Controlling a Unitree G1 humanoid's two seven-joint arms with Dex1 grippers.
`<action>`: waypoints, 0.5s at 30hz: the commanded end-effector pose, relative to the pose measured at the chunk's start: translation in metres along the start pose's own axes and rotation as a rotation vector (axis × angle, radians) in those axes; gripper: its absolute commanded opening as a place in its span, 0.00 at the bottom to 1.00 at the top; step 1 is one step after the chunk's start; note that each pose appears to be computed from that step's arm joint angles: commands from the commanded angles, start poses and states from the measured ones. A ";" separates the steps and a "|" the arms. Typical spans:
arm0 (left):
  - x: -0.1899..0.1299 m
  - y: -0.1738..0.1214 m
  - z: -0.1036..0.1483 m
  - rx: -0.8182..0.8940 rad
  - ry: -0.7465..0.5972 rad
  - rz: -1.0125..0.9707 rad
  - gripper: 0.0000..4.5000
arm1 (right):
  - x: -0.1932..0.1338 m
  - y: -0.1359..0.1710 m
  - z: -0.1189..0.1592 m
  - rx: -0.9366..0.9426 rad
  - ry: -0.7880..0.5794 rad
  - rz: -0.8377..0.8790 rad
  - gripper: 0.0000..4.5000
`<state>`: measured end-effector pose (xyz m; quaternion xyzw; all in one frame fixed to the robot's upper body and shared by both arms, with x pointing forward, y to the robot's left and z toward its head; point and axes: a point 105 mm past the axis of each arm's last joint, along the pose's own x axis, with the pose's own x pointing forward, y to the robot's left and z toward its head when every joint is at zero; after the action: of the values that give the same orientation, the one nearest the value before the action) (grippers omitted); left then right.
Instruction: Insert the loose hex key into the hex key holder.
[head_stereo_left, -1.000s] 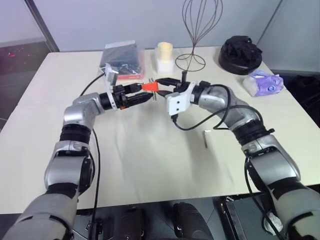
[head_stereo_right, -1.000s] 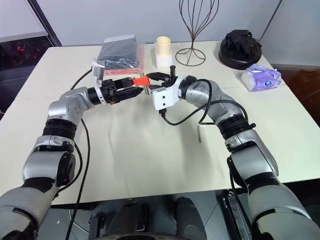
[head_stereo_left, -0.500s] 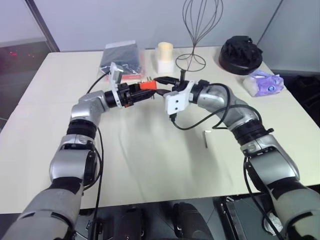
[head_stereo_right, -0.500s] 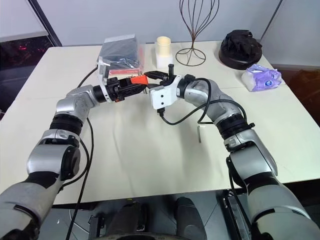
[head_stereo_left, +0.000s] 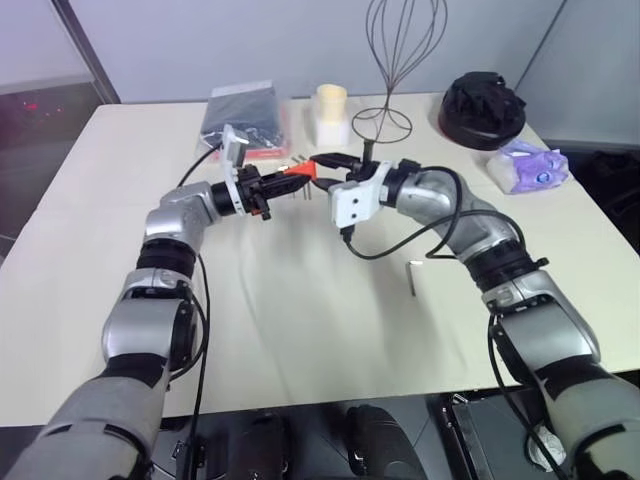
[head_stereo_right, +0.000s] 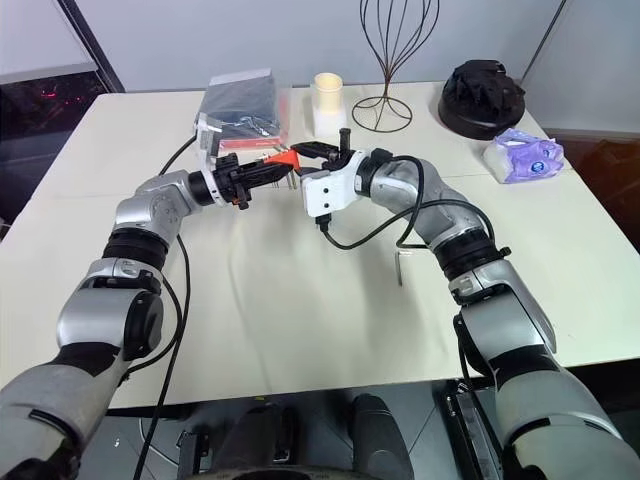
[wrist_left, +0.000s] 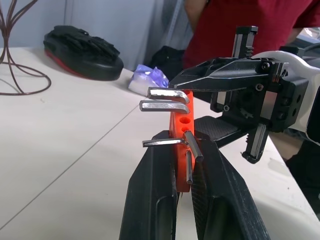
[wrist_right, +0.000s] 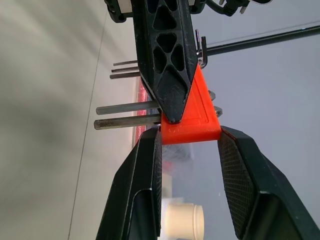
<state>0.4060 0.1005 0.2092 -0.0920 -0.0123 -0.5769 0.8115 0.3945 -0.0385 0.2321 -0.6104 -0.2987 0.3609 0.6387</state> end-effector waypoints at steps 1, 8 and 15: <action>0.003 0.000 0.024 0.057 -0.057 0.002 0.01 | 0.001 -0.007 0.015 -0.018 -0.060 -0.023 0.23; 0.001 0.001 0.026 0.074 -0.054 0.016 0.00 | -0.003 0.004 0.014 0.014 -0.067 0.039 0.35; -0.010 -0.003 0.028 0.102 -0.037 0.006 0.00 | -0.030 0.024 -0.015 0.031 0.068 0.136 0.99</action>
<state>0.4071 0.1067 0.2165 -0.0795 -0.0220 -0.5660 0.8202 0.3865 -0.0576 0.1986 -0.6162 -0.2349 0.4079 0.6315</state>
